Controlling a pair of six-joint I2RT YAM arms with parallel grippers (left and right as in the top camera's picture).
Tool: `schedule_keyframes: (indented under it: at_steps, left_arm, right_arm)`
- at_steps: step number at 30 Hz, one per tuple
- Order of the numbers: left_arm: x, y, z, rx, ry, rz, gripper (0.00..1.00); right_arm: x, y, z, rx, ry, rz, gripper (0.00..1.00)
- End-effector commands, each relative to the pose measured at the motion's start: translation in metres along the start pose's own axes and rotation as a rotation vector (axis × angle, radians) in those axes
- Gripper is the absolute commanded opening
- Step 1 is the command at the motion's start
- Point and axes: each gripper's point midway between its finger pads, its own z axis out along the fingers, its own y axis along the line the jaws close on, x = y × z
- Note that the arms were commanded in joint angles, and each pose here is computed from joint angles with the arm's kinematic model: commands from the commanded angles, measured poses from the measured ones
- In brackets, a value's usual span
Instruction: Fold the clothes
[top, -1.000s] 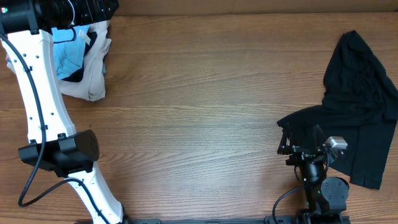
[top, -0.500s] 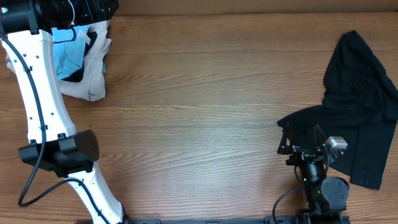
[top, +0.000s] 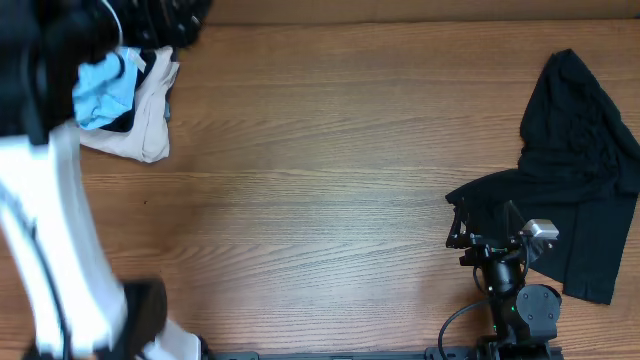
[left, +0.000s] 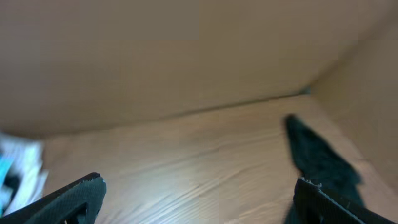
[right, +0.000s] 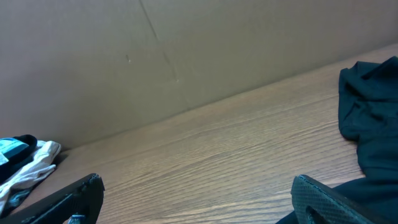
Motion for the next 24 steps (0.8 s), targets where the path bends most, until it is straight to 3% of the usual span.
schedule_keyframes:
  at_steps: [1,6,12,18,24]
  left_arm:
    - [-0.001,-0.025,-0.041,-0.074,-0.063,0.125,1.0]
    - [0.032,-0.026,-0.076,-0.173,-0.04,0.156,1.0]
    - [0.084,-0.007,-0.071,-0.231,-0.028,0.162,1.0]
    - [0.132,0.009,-0.048,-0.222,-0.148,0.195,1.0]
    - [0.205,0.03,-0.026,-0.209,-0.287,0.179,1.0]
  right_arm:
    - [0.002,-0.002,0.0,0.009,-0.005,0.005,1.0]
    - [0.002,-0.002,0.0,0.009,-0.005,0.005,1.0]
    - [0.002,-0.002,0.0,0.01,-0.005,0.005,1.0]
    - [0.002,-0.002,0.0,0.01,-0.005,0.005,1.0]
    - [0.002,-0.002,0.0,0.01,-0.005,0.005,1.0]
